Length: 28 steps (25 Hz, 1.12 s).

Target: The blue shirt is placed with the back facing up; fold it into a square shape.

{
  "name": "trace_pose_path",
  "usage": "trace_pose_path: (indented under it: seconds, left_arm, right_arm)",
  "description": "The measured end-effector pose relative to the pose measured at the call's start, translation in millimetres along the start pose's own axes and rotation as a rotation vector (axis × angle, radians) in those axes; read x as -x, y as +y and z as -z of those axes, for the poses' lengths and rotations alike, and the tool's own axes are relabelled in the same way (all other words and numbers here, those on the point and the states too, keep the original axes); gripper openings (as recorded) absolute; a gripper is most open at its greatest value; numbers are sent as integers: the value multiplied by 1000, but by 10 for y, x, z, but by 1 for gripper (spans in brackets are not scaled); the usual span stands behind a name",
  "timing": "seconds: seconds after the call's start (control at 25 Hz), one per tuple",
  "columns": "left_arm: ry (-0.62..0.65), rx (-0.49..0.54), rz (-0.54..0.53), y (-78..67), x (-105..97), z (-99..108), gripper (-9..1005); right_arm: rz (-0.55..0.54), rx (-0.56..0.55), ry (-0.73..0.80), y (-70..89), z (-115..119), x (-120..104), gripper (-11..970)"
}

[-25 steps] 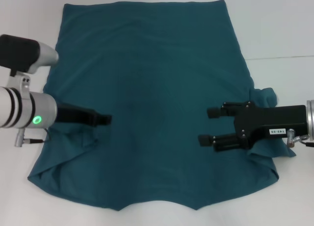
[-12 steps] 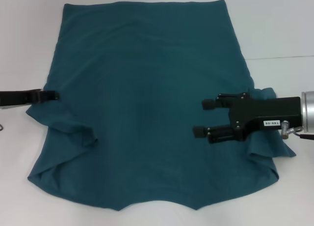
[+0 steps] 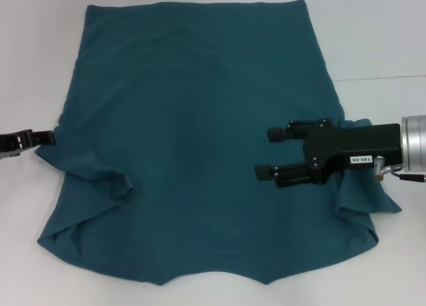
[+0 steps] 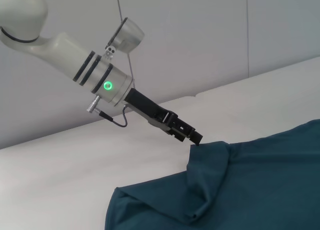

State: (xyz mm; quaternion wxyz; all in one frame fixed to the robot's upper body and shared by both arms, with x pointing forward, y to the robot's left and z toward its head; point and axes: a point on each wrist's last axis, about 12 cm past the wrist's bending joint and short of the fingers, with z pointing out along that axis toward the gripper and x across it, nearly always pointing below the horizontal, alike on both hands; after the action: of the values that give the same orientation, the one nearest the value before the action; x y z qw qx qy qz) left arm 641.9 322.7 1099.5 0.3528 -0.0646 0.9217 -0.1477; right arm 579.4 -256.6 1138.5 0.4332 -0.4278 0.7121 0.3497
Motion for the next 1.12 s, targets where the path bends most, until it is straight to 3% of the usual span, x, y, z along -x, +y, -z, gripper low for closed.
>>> trace_pose_path:
  seconds: [0.92,1.12]
  left_arm:
    - [79,-58,-4,-210,-103,-162,848]
    - [76,-79,-34,-310,-99,-189,846]
  right_arm:
    - [11,23,11,29,-66,14,915]
    - [8,19,12,28,-60,1,915]
